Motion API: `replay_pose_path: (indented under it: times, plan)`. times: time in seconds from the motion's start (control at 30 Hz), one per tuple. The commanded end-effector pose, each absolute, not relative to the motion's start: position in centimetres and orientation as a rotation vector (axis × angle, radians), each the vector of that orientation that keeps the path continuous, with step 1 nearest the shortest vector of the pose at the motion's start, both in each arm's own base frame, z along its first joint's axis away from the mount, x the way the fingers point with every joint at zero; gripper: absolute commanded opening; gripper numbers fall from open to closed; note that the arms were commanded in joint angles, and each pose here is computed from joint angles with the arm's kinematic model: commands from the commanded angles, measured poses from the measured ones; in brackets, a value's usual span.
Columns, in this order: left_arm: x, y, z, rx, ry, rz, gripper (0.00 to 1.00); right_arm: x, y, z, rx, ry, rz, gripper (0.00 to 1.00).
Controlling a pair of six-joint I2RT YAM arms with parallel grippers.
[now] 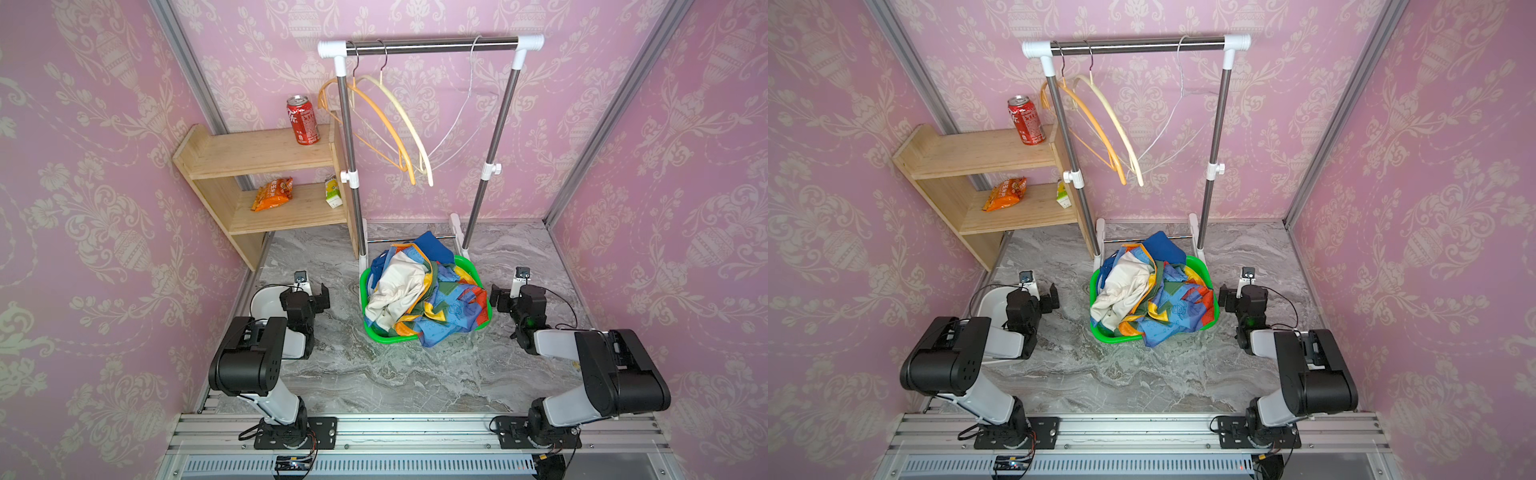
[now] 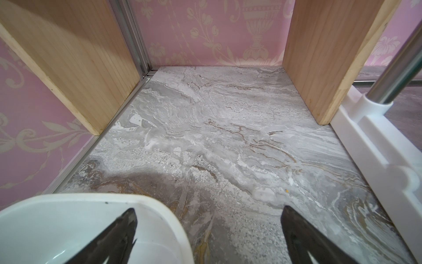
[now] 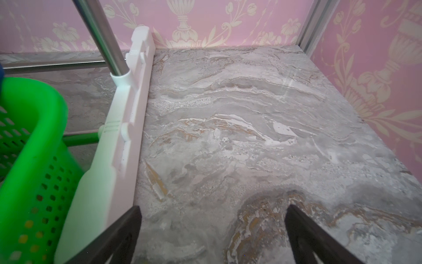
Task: Remove the clothespins securing jackets to the hanger
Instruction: Reset both arms
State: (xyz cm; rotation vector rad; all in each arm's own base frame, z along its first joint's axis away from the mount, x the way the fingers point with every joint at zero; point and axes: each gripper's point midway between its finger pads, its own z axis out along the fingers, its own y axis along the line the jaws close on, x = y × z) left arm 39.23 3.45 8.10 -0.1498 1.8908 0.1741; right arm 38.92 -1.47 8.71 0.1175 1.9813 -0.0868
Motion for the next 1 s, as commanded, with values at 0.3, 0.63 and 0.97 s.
replay_pose_path:
  times: [0.3, 0.63, 0.97]
  plan:
    - [39.3, 3.7, 7.8, -0.166, 1.905, 0.177, 0.99, 39.5, 0.9, 9.2, -0.001, 1.977, 0.031, 1.00]
    - [39.3, 3.7, 7.8, -0.166, 1.904, 0.177, 0.99, 39.5, 0.9, 9.2, 0.000, 1.977, 0.032, 1.00]
    - [39.3, 3.7, 7.8, -0.166, 1.904, 0.177, 0.99, 39.5, 0.8, 9.2, 0.002, 1.977, 0.046, 1.00]
